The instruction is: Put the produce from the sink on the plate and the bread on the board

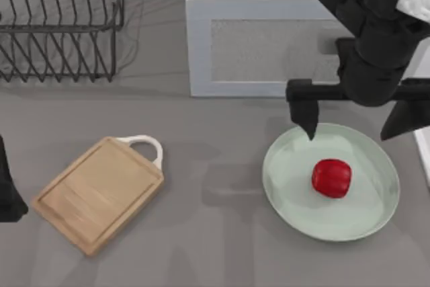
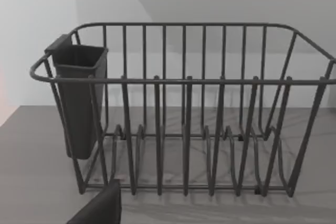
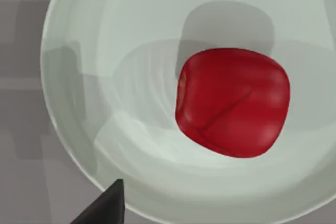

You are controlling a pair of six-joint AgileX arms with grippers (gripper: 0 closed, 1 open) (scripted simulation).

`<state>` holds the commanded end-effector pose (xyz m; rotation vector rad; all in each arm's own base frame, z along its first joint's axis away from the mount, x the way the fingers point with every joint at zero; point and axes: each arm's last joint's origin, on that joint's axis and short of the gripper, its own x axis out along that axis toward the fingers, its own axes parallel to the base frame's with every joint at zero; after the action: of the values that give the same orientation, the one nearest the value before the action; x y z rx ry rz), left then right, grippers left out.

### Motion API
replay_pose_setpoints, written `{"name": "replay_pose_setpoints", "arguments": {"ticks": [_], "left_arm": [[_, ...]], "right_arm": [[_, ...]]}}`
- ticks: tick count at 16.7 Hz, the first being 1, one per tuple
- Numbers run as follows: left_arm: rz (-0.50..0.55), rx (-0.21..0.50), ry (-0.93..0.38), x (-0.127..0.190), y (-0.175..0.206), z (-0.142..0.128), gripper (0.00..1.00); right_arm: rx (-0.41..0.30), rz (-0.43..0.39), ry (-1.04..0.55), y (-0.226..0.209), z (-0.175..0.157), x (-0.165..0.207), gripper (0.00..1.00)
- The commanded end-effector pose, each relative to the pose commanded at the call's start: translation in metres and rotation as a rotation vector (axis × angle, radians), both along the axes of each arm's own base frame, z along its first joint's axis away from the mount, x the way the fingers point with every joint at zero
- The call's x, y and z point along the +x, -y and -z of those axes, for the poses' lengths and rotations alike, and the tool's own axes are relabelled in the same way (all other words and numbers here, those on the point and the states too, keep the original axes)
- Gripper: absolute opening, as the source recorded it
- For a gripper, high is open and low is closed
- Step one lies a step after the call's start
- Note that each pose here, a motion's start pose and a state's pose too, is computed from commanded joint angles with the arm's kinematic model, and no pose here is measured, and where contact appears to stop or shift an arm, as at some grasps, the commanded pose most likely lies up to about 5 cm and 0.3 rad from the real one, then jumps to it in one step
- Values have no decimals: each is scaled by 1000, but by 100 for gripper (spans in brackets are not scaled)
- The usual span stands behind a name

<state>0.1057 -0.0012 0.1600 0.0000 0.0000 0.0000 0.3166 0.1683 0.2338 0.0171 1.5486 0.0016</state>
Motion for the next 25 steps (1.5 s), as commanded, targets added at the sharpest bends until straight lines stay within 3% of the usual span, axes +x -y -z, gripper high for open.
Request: {"name": "replay_pose_setpoints", "arguments": {"ticks": [6, 10, 13, 19, 25], "left_arm": [[0, 0, 0, 0, 0, 0, 100], [0, 0, 0, 0, 0, 0, 100], [0, 0, 0, 0, 0, 0, 100], [0, 0, 0, 0, 0, 0, 100], [0, 0, 0, 0, 0, 0, 100]], "right_arm": [[102, -3, 249, 50, -31, -41, 100], [171, -3, 561, 98, -43, -100, 100], [186, -2, 836, 129, -33, -148, 100], [94, 1, 1316, 160, 33, -204, 100], [-14, 2, 1543, 169, 73, -211, 100]]}}
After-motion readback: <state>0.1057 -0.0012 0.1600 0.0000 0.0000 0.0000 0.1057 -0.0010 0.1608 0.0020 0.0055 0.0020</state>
